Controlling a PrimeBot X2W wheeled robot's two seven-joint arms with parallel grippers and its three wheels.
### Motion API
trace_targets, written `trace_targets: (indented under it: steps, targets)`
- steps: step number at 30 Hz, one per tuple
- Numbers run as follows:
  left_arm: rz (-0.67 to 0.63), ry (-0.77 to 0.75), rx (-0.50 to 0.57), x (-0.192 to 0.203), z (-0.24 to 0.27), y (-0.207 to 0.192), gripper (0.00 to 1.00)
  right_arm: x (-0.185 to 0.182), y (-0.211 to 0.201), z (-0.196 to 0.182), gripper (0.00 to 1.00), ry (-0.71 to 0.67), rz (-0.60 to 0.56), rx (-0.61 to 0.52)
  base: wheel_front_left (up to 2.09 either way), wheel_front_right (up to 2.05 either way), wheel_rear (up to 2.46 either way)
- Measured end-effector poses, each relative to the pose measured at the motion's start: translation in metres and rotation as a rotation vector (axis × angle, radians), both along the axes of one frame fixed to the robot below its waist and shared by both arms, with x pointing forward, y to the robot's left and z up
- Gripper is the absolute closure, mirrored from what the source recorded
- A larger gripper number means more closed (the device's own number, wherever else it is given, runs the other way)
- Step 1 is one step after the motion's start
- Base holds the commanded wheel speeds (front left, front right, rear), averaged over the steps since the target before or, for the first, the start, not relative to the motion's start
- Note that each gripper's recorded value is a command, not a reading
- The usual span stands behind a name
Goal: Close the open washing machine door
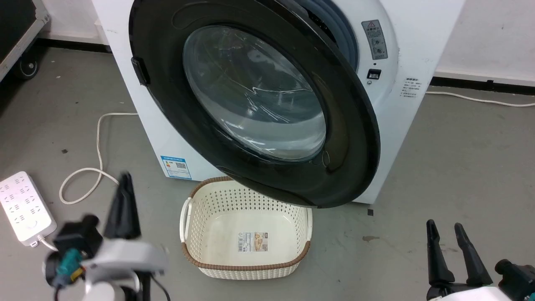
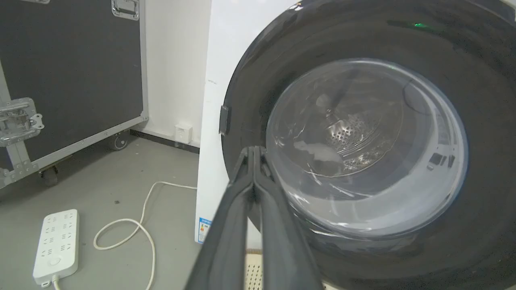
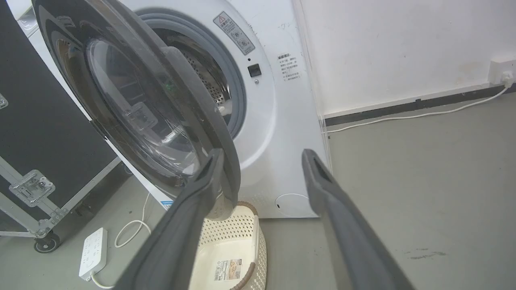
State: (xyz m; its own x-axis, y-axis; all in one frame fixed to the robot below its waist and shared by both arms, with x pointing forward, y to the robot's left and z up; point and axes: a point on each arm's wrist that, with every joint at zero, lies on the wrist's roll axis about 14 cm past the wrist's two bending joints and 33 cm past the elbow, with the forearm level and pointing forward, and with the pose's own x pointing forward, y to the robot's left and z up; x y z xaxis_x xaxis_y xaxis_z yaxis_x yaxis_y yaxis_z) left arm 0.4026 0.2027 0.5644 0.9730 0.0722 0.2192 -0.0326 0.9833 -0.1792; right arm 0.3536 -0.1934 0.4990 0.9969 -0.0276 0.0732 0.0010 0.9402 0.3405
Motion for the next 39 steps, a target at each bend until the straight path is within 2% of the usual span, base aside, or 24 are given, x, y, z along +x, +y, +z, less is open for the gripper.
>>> trace_targets:
  steps: [2, 3, 4, 15, 16, 17, 18, 23, 26, 30, 39]
  targets:
    - [-0.02, 0.058, -0.002, -0.004, -0.019, -0.005, 1.0, -0.001, 0.0, 0.0, 0.0, 0.001, -0.001, 0.004, 0.0, 0.0, 0.0]
    - [-0.038, 0.091, -0.004, -0.006, -0.028, -0.01, 0.61, -0.001, 0.0, 0.0, 0.0, 0.001, -0.001, 0.004, 0.0, 0.0, 0.0]
    - [-0.052, 0.117, -0.005, -0.008, -0.036, -0.013, 0.0, -0.001, 0.0, -0.001, 0.0, 0.002, -0.001, 0.005, 0.0, 0.0, 0.0]
    - [-0.051, 0.136, 0.001, -0.012, -0.044, -0.016, 0.0, -0.005, -0.002, -0.004, 0.0, 0.013, -0.005, -0.027, 0.0, 0.0, 0.0]
    - [-0.05, 0.129, 0.008, -0.012, -0.042, -0.016, 0.0, -0.005, -0.004, -0.005, 0.18, 0.017, -0.007, -0.038, 0.0, 0.0, 0.0]
    - [-0.051, 0.124, 0.016, -0.012, -0.04, -0.016, 0.0, -0.004, -0.004, -0.005, 0.82, 0.018, -0.008, -0.05, 0.0, 0.0, 0.0]
    - [-0.051, 0.119, 0.023, -0.012, -0.039, -0.017, 0.0, -0.004, -0.004, -0.005, 1.0, 0.019, -0.007, -0.06, 0.0, 0.0, 0.0]
    - [-0.054, 0.113, 0.066, -0.01, -0.038, -0.018, 0.0, 0.014, 0.012, 0.013, 1.0, -0.036, 0.048, -0.134, 0.0, 0.0, 0.0]
    - [-0.064, 0.12, 0.091, -0.008, -0.041, -0.02, 0.0, 0.034, 0.052, 0.024, 1.0, -0.047, 0.173, -0.161, 0.0, 0.0, 0.0]
    - [-0.081, 0.135, 0.114, -0.007, -0.048, -0.024, 0.0, 0.056, 0.089, 0.01, 1.0, 0.044, 0.3, -0.195, 0.0, 0.0, 0.0]
    - [-0.084, 0.161, 0.115, 0.001, -0.058, -0.023, 0.0, 0.106, 0.094, -0.009, 1.0, 0.1, 0.306, -0.213, 0.0, 0.0, 0.0]
